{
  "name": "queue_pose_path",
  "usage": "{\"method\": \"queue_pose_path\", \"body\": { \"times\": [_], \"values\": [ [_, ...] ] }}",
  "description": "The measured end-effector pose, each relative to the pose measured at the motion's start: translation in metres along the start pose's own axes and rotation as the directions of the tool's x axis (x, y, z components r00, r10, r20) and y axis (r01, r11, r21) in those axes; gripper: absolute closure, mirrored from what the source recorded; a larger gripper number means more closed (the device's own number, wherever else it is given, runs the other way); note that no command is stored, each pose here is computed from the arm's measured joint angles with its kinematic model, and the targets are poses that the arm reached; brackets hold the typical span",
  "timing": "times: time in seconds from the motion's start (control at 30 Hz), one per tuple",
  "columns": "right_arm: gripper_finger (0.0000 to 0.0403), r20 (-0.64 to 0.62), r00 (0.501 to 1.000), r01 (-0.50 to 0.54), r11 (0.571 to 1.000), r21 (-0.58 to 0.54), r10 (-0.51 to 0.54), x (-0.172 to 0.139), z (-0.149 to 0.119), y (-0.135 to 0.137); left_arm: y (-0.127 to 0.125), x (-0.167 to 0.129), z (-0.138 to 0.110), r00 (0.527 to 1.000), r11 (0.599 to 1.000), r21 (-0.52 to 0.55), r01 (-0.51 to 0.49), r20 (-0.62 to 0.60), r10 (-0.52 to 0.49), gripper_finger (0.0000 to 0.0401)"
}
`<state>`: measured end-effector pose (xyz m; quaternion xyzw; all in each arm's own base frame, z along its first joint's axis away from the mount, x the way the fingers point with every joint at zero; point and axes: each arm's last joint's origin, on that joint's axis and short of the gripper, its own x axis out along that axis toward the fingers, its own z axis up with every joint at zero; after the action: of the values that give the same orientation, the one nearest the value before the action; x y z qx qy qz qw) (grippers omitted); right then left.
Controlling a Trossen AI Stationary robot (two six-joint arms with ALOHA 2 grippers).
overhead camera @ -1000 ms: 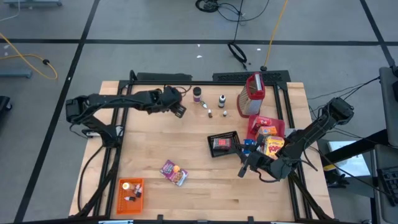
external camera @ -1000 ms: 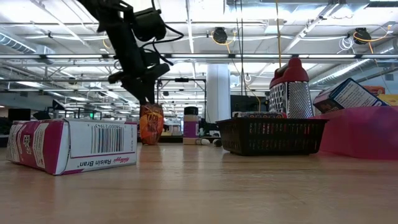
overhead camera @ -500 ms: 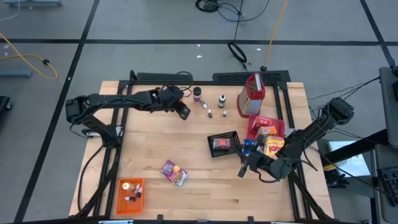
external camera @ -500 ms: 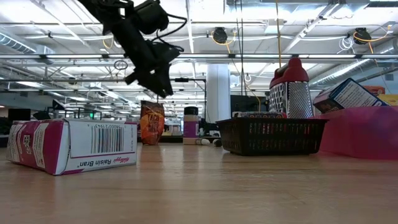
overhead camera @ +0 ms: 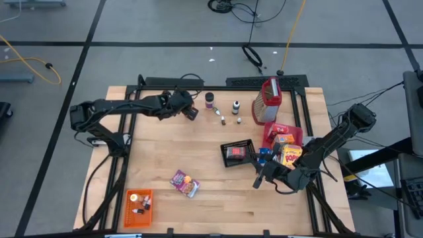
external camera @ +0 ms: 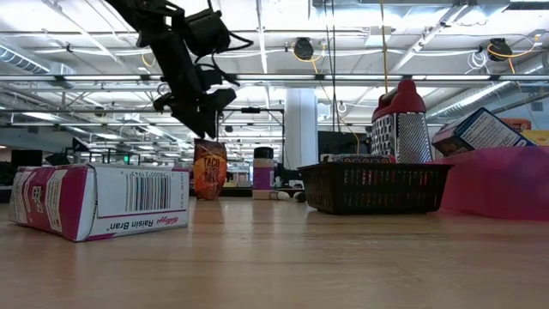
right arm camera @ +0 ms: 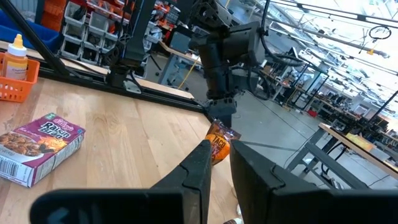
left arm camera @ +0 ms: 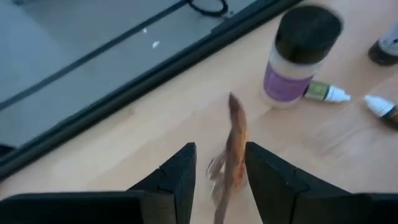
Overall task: Pick & Place Kitchen Items
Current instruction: Put the orange seasoning pack into the black bin
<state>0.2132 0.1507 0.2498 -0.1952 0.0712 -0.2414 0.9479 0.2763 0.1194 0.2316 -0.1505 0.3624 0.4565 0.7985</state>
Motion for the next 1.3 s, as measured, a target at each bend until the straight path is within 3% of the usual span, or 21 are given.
{"method": "queue_pose_path", "body": {
  "times": [0.23,0.6,0.7,0.87,1.3],
  "values": [
    [0.0348,0.0,1.0,0.0,1.0,0.0,0.0,0.0,0.0,0.0,0.001,0.001,-0.003,0.993,0.996,-0.014,0.09,-0.077,-0.091,0.0261],
    [0.0348,-0.001,1.0,0.0,1.0,-0.003,0.0,0.0,0.0,0.0,-0.007,0.021,-0.013,0.985,0.996,0.031,0.081,-0.153,-0.075,0.0263],
    [0.0348,-0.001,1.0,0.0,1.0,-0.003,0.0,0.0,0.0,0.0,-0.006,0.025,-0.014,0.984,0.996,0.05,0.077,-0.166,-0.068,0.0292],
    [0.0348,-0.001,1.0,0.0,1.0,-0.003,0.0,0.0,0.0,0.0,-0.005,0.024,-0.013,0.984,0.996,0.053,0.078,-0.162,-0.069,0.0388],
    [0.0348,-0.001,1.0,0.0,1.0,-0.003,0.0,0.0,0.0,0.0,-0.015,0.014,-0.018,0.978,0.987,0.094,0.134,-0.173,-0.116,0.0401]
  ]
}}
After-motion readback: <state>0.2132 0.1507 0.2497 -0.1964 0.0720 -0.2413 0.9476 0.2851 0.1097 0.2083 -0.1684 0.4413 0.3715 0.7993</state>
